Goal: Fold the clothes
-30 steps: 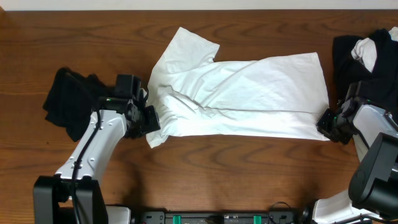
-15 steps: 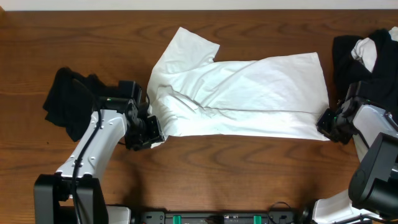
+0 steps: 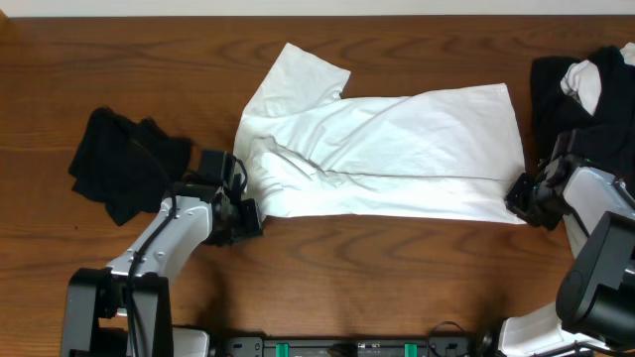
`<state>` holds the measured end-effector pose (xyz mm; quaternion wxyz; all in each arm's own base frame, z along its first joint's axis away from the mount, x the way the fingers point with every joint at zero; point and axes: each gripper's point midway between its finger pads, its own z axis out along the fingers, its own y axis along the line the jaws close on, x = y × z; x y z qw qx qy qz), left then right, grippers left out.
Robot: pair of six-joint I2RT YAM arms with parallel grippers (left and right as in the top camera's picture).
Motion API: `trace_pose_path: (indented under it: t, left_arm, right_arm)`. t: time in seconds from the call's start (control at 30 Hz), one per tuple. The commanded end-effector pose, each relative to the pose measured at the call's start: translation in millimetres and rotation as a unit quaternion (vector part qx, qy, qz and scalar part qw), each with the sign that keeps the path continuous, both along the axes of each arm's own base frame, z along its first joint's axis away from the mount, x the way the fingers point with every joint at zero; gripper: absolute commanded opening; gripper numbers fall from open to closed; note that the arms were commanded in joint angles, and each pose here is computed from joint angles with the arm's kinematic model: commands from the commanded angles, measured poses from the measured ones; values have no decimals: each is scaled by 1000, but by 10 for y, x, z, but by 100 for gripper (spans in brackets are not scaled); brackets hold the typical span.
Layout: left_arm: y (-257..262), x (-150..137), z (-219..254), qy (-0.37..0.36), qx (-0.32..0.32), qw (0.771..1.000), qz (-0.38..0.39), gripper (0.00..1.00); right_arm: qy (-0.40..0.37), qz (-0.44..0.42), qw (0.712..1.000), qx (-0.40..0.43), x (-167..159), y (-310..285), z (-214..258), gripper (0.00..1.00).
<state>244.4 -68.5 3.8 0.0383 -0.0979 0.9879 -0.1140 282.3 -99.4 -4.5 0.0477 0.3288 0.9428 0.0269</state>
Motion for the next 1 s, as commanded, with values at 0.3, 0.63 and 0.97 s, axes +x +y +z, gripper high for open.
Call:
trace_pose_path:
  t: [0.3, 0.63, 0.97]
  left_arm:
    - [122, 64, -23, -14, 38, 999, -1, 50]
    - [113, 123, -25, -25, 36, 999, -1, 70]
    - [80, 167, -212, -13, 30, 999, -5, 32]
  right_arm:
    - [22, 11, 1000, 4, -117, 62, -101, 21]
    - [22, 11, 1000, 4, -118, 62, -102, 21]
    - [24, 11, 1000, 5, -125, 65, -102, 21]
